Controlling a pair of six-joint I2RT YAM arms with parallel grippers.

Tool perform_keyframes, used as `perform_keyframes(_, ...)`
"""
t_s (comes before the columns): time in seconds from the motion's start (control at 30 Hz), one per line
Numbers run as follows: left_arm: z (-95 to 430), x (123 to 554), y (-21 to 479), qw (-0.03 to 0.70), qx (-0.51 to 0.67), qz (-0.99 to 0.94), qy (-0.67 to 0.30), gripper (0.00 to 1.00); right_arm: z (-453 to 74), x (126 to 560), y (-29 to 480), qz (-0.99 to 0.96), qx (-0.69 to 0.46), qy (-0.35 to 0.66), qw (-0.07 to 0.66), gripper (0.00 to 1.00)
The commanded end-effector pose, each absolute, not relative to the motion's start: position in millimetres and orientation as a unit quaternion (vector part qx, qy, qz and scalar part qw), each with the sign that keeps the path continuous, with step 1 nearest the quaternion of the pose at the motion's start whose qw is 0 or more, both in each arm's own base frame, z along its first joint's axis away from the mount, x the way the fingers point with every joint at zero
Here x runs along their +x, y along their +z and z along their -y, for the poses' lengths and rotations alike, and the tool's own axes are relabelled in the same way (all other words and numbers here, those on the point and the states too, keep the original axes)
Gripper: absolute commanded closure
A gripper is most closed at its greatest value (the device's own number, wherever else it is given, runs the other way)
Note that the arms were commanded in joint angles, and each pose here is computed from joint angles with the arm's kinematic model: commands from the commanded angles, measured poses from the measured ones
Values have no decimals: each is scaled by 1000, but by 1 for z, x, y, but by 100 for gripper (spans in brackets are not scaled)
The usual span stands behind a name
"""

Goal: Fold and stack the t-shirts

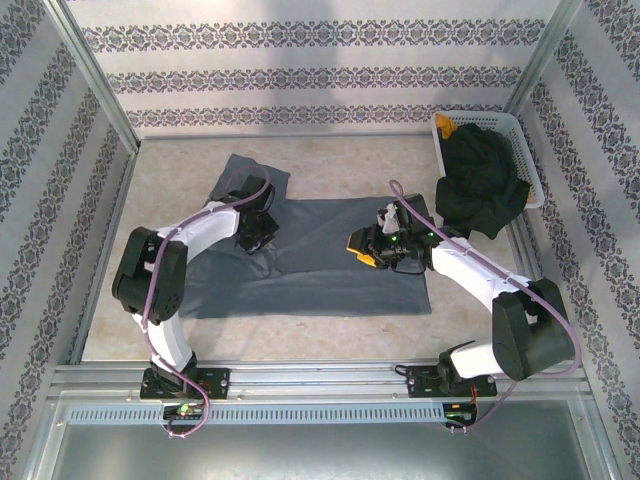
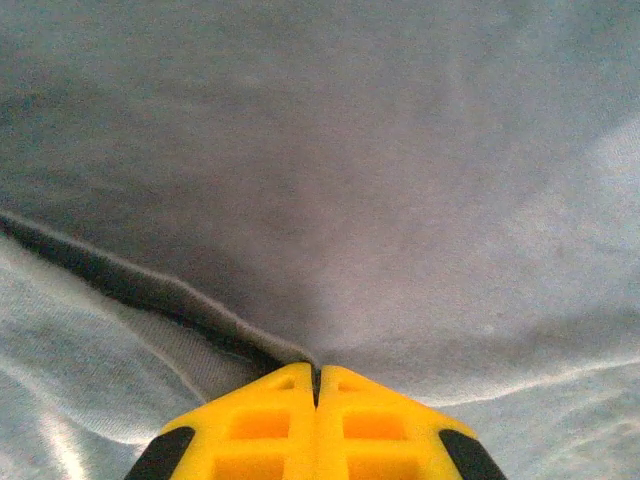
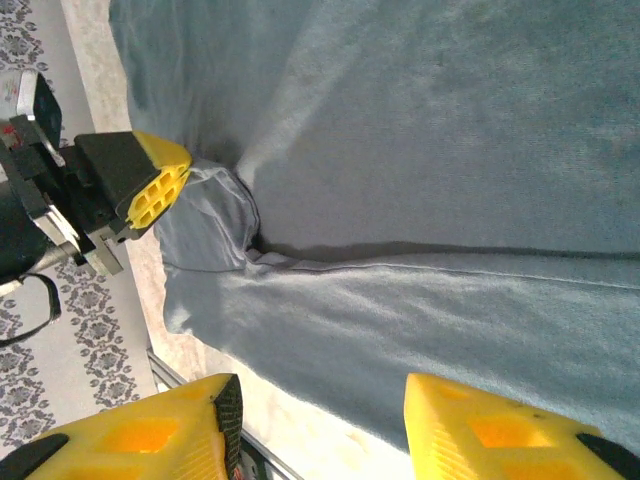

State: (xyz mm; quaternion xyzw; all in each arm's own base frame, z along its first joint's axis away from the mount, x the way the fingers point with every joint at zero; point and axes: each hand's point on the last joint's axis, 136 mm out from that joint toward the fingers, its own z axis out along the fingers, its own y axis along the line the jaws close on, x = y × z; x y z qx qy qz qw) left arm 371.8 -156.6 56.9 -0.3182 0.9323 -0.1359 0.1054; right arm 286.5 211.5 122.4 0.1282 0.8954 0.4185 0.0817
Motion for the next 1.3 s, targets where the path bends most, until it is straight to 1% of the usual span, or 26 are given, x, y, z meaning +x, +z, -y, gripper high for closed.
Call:
perform_keyframes(0.0, 170, 364, 59, 82, -237, -961, -115, 100, -208, 283, 121, -892, 139, 424, 71, 53)
perform_keyframes(0.3, 166, 368, 50, 75, -199, -975, -67, 100, -211, 285, 119, -890, 140, 428, 64, 53)
perform_keyframes(0.43, 165, 375, 51, 90, -204, -973, -66, 100, -210, 285, 118, -892, 141, 426, 63, 54)
perform_keyframes(0.47, 165, 376, 53, 94, -205, -972, -69, 98, -209, 285, 117, -893, 143, 422, 63, 53)
perform_keyframes(0.5, 166, 378, 55, 100, -208, -970, -72, 87, -208, 284, 116, -894, 144, 419, 64, 54)
perform_keyframes(0.53, 166, 380, 61, 108, -213, -968, -75, 69, -206, 285, 116, -895, 146, 415, 68, 54)
perform_keyframes(0.57, 165, 382, 67, 118, -218, -966, -77, 59, -204, 284, 114, -898, 150, 409, 69, 54)
perform_keyframes(0.6, 163, 383, 76, 131, -222, -963, -79, 52, -200, 283, 111, -901, 157, 399, 72, 54)
perform_keyframes(0.67, 153, 382, 94, 160, -238, -955, -76, 47, -190, 280, 105, -908, 170, 375, 80, 54)
perform_keyframes(0.7, 147, 378, 100, 169, -248, -951, -77, 47, -184, 279, 99, -912, 179, 360, 83, 54)
perform_keyframes(0.77, 133, 367, 96, 163, -282, -942, -87, 49, -177, 275, 87, -917, 191, 343, 78, 56)
perform_keyframes(0.9, 105, 342, 65, 119, -356, -920, -114, 56, -159, 257, 55, -935, 215, 281, 36, 60)
perform_keyframes(1.03, 79, 328, 36, 96, -423, -893, -121, 59, -150, 247, 32, -945, 225, 239, 4, 60)
perform_keyframes(1.17, 50, 311, 11, 75, -481, -867, -106, 59, -156, 237, 14, -952, 217, 215, -32, 60)
perform_keyframes(1.27, 27, 294, 4, 67, -510, -853, -85, 59, -167, 223, 4, -957, 203, 194, -72, 60)
